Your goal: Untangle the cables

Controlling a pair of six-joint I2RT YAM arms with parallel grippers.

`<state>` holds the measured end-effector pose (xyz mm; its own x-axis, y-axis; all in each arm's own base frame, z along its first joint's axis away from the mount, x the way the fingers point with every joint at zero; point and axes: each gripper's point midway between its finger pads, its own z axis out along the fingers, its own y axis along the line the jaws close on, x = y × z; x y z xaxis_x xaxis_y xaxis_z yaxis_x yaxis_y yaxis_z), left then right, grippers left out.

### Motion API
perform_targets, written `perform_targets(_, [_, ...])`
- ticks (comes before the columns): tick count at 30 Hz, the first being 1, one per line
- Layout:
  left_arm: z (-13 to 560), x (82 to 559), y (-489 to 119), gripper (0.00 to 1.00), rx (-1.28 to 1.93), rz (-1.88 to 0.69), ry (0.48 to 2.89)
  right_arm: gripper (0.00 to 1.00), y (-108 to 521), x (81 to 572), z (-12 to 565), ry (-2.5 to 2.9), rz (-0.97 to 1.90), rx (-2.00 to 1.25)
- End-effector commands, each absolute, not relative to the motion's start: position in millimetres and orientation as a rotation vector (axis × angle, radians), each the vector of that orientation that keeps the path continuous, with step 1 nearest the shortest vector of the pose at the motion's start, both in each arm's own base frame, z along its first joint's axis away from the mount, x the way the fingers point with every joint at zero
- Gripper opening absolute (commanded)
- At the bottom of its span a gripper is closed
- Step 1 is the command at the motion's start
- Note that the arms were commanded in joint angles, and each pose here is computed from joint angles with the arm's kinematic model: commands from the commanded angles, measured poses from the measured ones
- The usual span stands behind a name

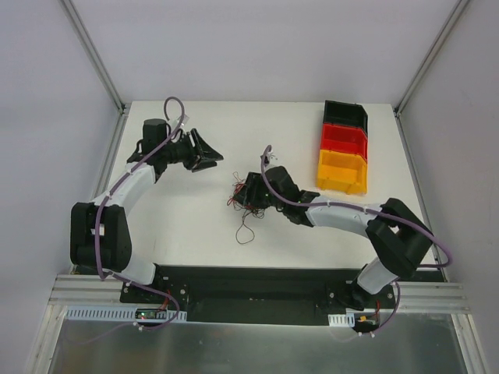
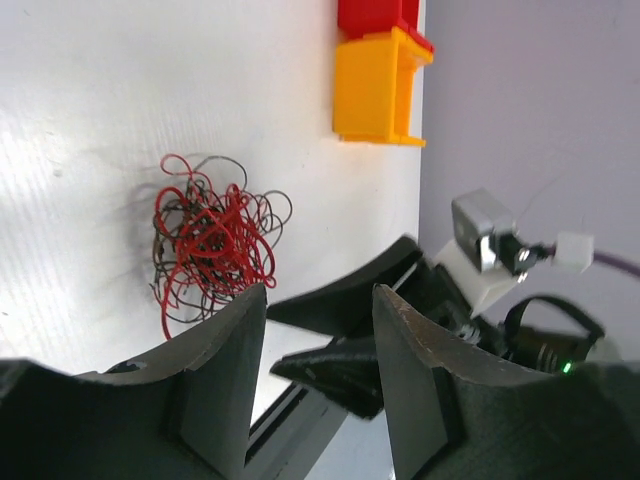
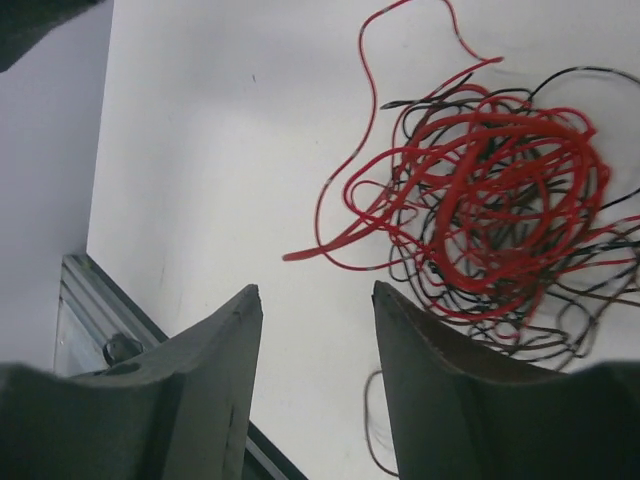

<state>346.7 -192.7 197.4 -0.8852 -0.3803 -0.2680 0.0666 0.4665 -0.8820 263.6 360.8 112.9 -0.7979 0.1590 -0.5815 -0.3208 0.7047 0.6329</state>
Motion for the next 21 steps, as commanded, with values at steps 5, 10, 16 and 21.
perform_targets(5, [219, 359, -169, 0.46, -0.299, -1.414, 2.179, 0.58, 393, 287, 114, 2.155, 0.889, 0.303])
perform_targets(10, [224, 359, -169, 0.45, -0.295, -1.422, 2.159, 0.55, 388, 301, 106, 2.158, 0.712, 0.412])
perform_targets(16, [225, 360, -170, 0.46, -0.288, -1.456, 2.157, 0.49, 401, 310, 100, 2.160, 0.665, 0.340])
perform_targets(21, [223, 360, -170, 0.46, -0.288, -1.460, 2.157, 0.27, 394, 309, 98, 2.155, 0.641, 0.341])
